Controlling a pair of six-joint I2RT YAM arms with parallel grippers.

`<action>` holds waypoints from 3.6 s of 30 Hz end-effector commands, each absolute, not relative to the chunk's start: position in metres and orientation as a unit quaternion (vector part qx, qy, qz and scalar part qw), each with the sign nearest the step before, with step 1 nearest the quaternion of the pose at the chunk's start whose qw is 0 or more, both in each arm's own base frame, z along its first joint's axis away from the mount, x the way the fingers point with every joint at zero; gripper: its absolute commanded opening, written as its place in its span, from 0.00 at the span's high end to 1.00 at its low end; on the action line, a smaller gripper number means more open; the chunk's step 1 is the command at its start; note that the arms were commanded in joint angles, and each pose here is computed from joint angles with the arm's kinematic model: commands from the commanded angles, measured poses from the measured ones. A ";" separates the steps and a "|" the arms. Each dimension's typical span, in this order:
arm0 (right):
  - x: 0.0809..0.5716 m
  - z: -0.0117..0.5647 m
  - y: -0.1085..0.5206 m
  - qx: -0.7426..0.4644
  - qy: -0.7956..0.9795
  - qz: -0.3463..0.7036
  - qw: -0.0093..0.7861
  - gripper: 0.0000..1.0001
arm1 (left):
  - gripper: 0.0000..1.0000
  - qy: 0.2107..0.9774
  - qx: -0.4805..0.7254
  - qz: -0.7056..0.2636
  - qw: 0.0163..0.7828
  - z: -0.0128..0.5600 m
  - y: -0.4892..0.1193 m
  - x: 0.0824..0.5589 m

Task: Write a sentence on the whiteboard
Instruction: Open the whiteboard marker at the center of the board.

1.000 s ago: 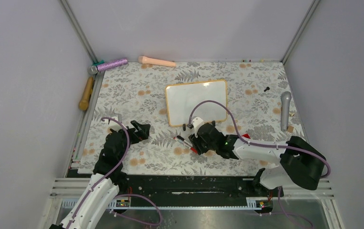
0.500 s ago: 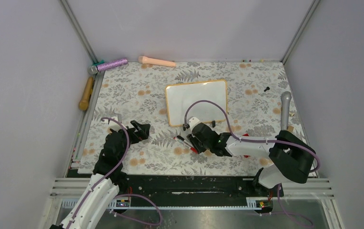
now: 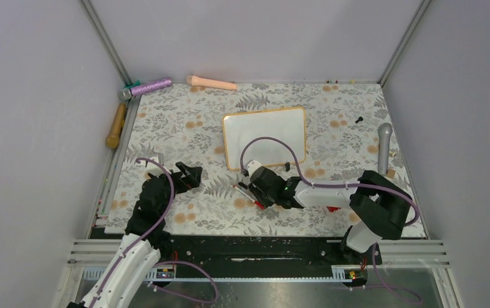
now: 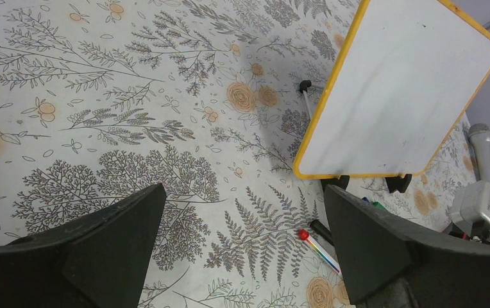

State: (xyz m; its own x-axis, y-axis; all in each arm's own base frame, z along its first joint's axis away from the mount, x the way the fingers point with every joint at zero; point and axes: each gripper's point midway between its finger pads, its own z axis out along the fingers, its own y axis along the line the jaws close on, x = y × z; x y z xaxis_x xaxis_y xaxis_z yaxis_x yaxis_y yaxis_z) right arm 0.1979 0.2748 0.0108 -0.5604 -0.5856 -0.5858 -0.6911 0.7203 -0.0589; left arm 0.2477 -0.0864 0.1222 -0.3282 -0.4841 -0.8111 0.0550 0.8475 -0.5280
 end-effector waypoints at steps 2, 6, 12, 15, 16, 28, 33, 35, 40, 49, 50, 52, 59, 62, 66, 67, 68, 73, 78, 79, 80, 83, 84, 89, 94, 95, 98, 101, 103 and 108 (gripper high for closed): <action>0.204 0.015 0.274 -0.374 0.878 0.053 0.292 0.74 | 0.01 0.765 -0.114 -0.258 0.579 0.135 -0.094 0.251; 0.203 0.029 0.277 -0.368 0.872 0.075 0.314 0.97 | 0.01 0.775 -0.088 -0.273 0.563 0.137 -0.106 0.251; 0.189 0.062 0.288 -0.365 0.852 0.156 0.342 1.00 | 0.02 0.764 -0.079 -0.414 0.489 0.153 -0.154 0.240; 0.177 0.077 0.296 -0.380 0.841 0.196 0.331 1.00 | 0.04 0.749 -0.101 -0.495 0.429 0.169 -0.177 0.235; 0.172 0.083 0.299 -0.384 0.839 0.210 0.325 1.00 | 0.06 0.745 -0.106 -0.514 0.413 0.174 -0.182 0.234; 0.144 0.147 0.338 -0.397 0.803 0.334 0.293 1.00 | 0.32 0.754 -0.122 -0.551 0.336 0.192 -0.199 0.231; 0.148 0.152 0.345 -0.396 0.804 0.335 0.291 1.00 | 0.37 0.760 -0.127 -0.542 0.336 0.187 -0.199 0.229; 0.149 0.152 0.346 -0.395 0.805 0.333 0.293 1.00 | 0.37 0.760 -0.126 -0.543 0.334 0.187 -0.200 0.227; 0.154 0.152 0.350 -0.390 0.808 0.328 0.294 1.00 | 0.41 0.762 -0.129 -0.547 0.322 0.184 -0.202 0.222; 0.159 0.155 0.359 -0.384 0.811 0.330 0.294 1.00 | 0.51 0.758 -0.128 -0.560 0.309 0.180 -0.208 0.213; 0.160 0.154 0.358 -0.382 0.812 0.328 0.295 1.00 | 0.51 0.759 -0.128 -0.559 0.309 0.180 -0.208 0.213; 0.162 0.154 0.357 -0.379 0.814 0.325 0.297 1.00 | 0.51 0.761 -0.127 -0.557 0.308 0.179 -0.208 0.212; 0.164 0.152 0.354 -0.378 0.818 0.321 0.293 1.00 | 0.59 0.763 -0.124 -0.558 0.303 0.177 -0.208 0.208; 0.164 0.151 0.353 -0.381 0.817 0.320 0.291 1.00 | 0.65 0.765 -0.122 -0.556 0.300 0.176 -0.208 0.206; 0.164 0.150 0.352 -0.382 0.818 0.319 0.289 1.00 | 0.66 0.769 -0.121 -0.553 0.297 0.174 -0.208 0.205; 0.164 0.149 0.352 -0.382 0.818 0.318 0.288 1.00 | 0.66 0.773 -0.121 -0.549 0.294 0.172 -0.208 0.205; 0.164 0.149 0.352 -0.382 0.819 0.317 0.288 1.00 | 0.66 0.775 -0.120 -0.547 0.293 0.172 -0.208 0.205; 0.168 0.147 0.351 -0.380 0.821 0.315 0.287 1.00 | 0.66 0.782 -0.115 -0.543 0.285 0.168 -0.209 0.202; 0.169 0.145 0.350 -0.385 0.822 0.310 0.284 1.00 | 0.73 0.790 -0.109 -0.535 0.279 0.165 -0.209 0.200; 0.169 0.145 0.351 -0.387 0.821 0.311 0.282 1.00 | 0.74 0.790 -0.108 -0.535 0.279 0.166 -0.209 0.200; 0.168 0.145 0.351 -0.389 0.820 0.313 0.280 1.00 | 0.73 0.790 -0.109 -0.535 0.279 0.166 -0.209 0.201; 0.164 0.146 0.353 -0.396 0.815 0.320 0.275 1.00 | 0.57 0.791 -0.110 -0.534 0.277 0.165 -0.210 0.202; 0.164 0.147 0.353 -0.397 0.814 0.323 0.274 1.00 | 0.54 0.792 -0.109 -0.534 0.276 0.165 -0.210 0.202; 0.159 0.148 0.353 -0.404 0.809 0.331 0.269 1.00 | 0.56 0.791 -0.108 -0.538 0.272 0.166 -0.212 0.203; 0.155 0.144 0.352 -0.411 0.808 0.332 0.259 1.00 | 0.68 0.786 -0.107 -0.545 0.273 0.170 -0.214 0.204; 0.155 0.144 0.352 -0.411 0.809 0.332 0.259 1.00 | 0.69 0.785 -0.106 -0.545 0.273 0.170 -0.214 0.203; 0.155 0.143 0.351 -0.411 0.809 0.330 0.260 1.00 | 0.78 0.784 -0.104 -0.548 0.273 0.173 -0.214 0.202; 0.156 0.142 0.351 -0.414 0.808 0.328 0.261 1.00 | 0.89 0.783 -0.106 -0.548 0.273 0.173 -0.214 0.203; 0.157 0.142 0.351 -0.414 0.808 0.327 0.262 1.00 | 0.94 0.783 -0.106 -0.549 0.273 0.174 -0.214 0.203; 0.160 0.143 0.349 -0.412 0.809 0.319 0.272 0.99 | 1.00 0.781 -0.106 -0.550 0.275 0.176 -0.214 0.203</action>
State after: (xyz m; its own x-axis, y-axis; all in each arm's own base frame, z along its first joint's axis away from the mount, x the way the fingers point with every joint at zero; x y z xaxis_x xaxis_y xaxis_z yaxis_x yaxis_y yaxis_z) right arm 0.1543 0.3457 0.1293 -0.5342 -0.5119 -0.6728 -0.8311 0.4636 0.3072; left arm 0.1987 -0.2110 0.1534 -0.8425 -0.4746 -0.2549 0.0560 0.3935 -0.9176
